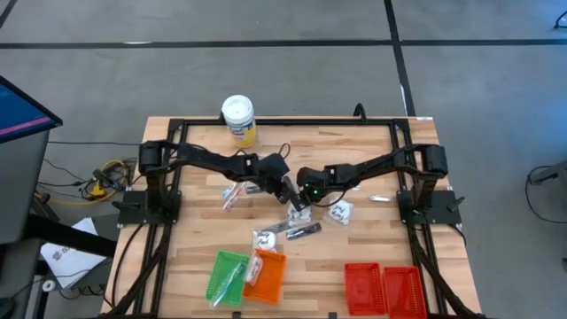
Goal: Pick & Place Travel size toiletries
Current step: Put the black comb into the left red basket
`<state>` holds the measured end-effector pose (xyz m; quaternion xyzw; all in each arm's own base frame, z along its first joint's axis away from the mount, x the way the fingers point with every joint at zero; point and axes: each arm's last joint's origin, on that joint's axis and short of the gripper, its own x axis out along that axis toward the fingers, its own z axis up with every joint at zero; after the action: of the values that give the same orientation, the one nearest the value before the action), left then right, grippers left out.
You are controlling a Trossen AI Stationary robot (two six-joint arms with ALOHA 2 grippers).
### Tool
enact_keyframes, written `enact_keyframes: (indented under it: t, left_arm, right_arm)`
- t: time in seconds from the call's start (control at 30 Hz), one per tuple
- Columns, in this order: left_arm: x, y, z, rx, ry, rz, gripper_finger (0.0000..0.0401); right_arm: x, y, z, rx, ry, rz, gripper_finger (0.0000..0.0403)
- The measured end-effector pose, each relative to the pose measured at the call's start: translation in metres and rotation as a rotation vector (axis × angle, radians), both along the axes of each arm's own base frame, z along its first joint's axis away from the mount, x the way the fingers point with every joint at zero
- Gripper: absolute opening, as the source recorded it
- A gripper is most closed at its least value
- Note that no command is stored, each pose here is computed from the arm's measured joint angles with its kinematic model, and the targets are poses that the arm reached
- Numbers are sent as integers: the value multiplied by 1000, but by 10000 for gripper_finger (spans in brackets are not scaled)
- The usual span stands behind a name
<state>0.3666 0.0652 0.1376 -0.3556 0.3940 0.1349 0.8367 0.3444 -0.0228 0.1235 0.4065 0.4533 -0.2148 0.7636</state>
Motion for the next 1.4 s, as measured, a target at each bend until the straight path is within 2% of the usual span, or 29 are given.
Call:
enact_keyframes:
  t: [0.13, 0.3, 0.6, 0.87, 1.07, 1.4]
  left_arm:
    - [6, 2, 8, 44, -37, -44, 2]
    - [-3, -7, 11, 19, 53, -45, 2]
    - [-16, -17, 41, 109, -28, 1, 2]
    - [-39, -20, 30, 83, 12, 52, 2]
    - [-52, -23, 19, 98, -29, 60, 2]
    - [-50, -23, 20, 69, -126, 76, 2]
  right_arm:
    - [-2, 4, 2, -21, 13, -16, 0]
    - [-3, 8, 2, -26, 24, -2, 0]
    - [-4, 4, 2, -34, 34, -5, 0]
    - [-2, -5, 14, -75, -37, 4, 0]
    - [-1, -7, 21, -84, -72, 11, 0]
    - [-2, -19, 20, -89, -75, -16, 0]
